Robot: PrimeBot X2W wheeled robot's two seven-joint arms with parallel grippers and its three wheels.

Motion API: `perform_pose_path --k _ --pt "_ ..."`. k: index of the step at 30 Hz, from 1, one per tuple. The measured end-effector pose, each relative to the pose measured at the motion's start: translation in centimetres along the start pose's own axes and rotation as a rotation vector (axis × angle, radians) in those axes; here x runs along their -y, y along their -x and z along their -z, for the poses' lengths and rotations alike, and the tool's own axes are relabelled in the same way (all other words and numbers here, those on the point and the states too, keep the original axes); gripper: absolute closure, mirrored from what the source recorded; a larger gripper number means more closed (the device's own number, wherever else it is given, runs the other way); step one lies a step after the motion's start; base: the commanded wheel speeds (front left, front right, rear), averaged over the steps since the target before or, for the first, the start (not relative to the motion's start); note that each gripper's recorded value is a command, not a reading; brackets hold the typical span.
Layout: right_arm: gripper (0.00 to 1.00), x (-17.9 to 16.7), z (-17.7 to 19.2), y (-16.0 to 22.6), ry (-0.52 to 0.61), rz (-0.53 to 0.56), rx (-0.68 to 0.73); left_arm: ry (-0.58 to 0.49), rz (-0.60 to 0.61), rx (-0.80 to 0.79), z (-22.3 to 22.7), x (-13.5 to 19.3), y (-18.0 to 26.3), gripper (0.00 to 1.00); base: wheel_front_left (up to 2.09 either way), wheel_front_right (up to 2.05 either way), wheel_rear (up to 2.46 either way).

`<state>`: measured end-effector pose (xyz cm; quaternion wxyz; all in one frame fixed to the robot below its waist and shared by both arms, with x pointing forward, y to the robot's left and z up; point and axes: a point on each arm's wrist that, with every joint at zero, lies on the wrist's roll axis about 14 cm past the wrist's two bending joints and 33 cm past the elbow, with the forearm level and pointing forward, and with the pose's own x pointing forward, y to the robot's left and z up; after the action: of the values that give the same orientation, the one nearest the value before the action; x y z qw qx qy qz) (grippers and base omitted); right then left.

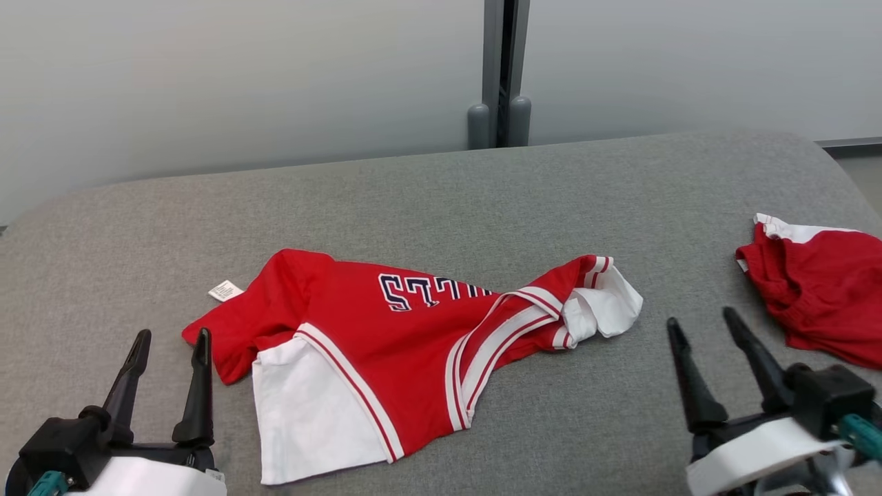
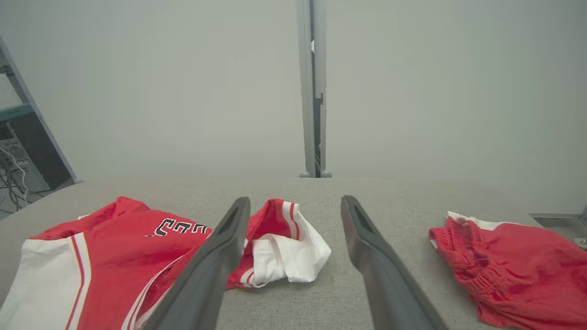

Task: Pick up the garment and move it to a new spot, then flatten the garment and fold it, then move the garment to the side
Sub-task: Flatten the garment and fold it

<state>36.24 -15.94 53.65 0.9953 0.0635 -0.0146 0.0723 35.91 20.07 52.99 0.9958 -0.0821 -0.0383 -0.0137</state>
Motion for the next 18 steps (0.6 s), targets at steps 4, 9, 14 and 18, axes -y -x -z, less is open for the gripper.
perform_pose_path --k 4,9,14,18 --pt "0.0 -6.1 1.3 -1.4 0.032 -0.214 -0.063 -0.004 -0.019 0.013 -0.4 -0.6 0.0 0.0 0.0 0.0 0.0" --pt "0.0 -13.9 4.9 -2.0 0.095 -0.505 -0.199 -0.002 -0.049 0.042 -1.1 -1.6 -0.2 0.0 0.0 0.0 0.0" --pt "0.0 -20.1 9.2 -1.3 0.153 -0.767 -0.332 0.007 -0.091 0.037 -0.5 -2.9 -0.3 0.0 0.0 0.0 0.0" --pt "0.0 -23.3 12.3 -0.7 0.19 -0.924 -0.417 0.011 -0.136 0.032 0.0 -4.3 -0.3 0.0 0.0 0.0 0.0"
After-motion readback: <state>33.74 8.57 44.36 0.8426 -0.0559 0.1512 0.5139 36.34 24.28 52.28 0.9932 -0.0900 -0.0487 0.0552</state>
